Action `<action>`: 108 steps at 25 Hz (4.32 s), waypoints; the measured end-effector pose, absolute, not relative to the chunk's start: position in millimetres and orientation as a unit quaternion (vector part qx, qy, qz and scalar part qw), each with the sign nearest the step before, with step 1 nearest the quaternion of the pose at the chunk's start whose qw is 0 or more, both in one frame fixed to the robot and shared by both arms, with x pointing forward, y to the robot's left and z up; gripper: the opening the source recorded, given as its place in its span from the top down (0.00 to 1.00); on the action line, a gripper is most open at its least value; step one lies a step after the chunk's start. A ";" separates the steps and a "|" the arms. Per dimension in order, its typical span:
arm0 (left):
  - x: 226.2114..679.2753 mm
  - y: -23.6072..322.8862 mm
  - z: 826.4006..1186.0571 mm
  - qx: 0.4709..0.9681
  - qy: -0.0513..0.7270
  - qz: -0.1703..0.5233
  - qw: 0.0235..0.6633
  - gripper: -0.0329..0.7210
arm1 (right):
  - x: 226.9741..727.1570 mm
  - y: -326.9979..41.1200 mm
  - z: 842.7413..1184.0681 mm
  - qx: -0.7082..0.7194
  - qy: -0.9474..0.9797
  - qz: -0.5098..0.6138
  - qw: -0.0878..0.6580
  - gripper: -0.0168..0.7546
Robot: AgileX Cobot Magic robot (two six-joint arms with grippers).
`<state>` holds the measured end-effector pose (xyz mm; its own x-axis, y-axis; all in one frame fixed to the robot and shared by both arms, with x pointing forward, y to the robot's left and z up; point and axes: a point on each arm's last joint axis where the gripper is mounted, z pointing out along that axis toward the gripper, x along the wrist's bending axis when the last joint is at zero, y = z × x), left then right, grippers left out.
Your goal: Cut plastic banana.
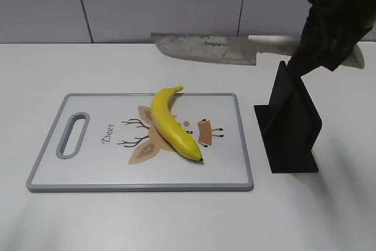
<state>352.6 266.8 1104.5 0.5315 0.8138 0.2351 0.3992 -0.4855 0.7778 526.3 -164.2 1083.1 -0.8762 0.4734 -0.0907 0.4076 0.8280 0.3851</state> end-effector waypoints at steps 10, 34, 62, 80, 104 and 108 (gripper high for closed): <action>459.3 236.8 1128.6 0.902 0.216 0.248 0.280 0.22 | 557.7 -145.7 1058.4 0.119 0.973 0.183 0.074 0.75; 582.3 111.8 1028.4 0.966 0.002 0.124 0.227 0.40 | 594.0 -122.9 1024.2 0.053 0.971 0.221 0.074 0.75; 588.1 112.6 1006.7 0.976 -0.010 0.101 0.194 0.30 | 600.9 -117.9 1013.6 0.042 0.968 0.236 0.080 0.75; 591.4 112.5 996.0 0.979 -0.010 0.093 0.184 0.88 | 600.3 -117.8 1013.5 0.039 0.968 0.235 0.077 0.75; 600.6 105.0 960.5 0.980 0.011 0.064 0.188 0.96 | 622.5 -128.1 947.5 0.052 0.980 0.190 0.033 0.75; 606.9 101.9 936.4 0.982 0.020 0.046 0.184 0.96 | 627.3 -128.0 918.7 0.055 0.983 0.175 0.015 0.75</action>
<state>606.9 101.9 936.4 0.9949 0.0566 0.0836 0.0225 -0.9313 0.3635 627.3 -128.0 918.7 -0.9935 0.1133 -0.0099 0.1030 0.9329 0.3450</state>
